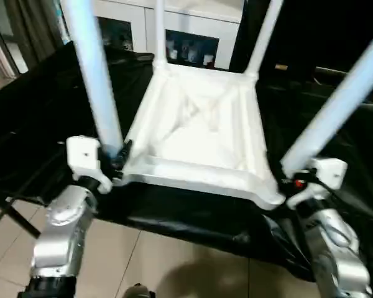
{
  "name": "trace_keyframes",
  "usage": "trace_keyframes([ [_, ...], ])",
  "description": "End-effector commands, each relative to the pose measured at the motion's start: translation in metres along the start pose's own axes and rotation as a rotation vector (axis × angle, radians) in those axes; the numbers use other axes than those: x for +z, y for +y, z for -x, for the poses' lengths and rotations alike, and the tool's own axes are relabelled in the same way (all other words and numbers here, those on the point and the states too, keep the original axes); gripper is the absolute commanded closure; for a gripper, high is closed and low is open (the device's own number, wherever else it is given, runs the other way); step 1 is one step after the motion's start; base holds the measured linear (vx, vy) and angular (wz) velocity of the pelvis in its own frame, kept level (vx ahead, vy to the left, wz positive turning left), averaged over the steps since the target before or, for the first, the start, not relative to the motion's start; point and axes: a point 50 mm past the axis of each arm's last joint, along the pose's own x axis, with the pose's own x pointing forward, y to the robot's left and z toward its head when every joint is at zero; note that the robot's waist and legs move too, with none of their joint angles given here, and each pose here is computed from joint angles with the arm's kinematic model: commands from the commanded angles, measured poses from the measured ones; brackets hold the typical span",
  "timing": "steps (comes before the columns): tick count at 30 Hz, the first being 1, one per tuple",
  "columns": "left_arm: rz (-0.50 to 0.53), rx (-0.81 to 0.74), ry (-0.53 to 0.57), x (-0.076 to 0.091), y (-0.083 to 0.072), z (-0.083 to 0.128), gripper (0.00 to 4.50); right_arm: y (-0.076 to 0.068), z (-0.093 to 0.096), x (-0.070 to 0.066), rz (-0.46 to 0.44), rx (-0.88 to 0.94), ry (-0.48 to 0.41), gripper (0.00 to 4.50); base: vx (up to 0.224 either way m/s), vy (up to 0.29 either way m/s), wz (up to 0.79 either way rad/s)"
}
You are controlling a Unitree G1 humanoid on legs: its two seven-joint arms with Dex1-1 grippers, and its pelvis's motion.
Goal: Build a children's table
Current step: Flip table
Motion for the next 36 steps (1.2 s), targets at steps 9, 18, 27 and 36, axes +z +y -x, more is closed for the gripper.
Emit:
trace_keyframes([
  [9,-0.034,-0.062,0.020,0.006,-0.034,-0.020,2.42,-0.008,-0.005,-0.007,0.044,0.031,0.093,2.36,0.000,0.000,0.00],
  [18,-0.030,-0.010,0.062,0.001,-0.026,-0.016,2.46,-0.007,-0.009,-0.002,0.017,0.036,0.067,1.54,0.000,0.000,0.00],
  [27,0.028,-0.044,0.073,0.001,-0.032,-0.012,1.90,-0.010,0.018,0.005,-0.001,0.022,-0.011,1.16,0.000,0.000,0.00],
  [36,0.038,-0.017,0.124,-0.002,-0.028,-0.008,1.25,-0.018,0.032,-0.002,0.030,0.000,0.023,1.16,0.000,0.000,0.00],
])
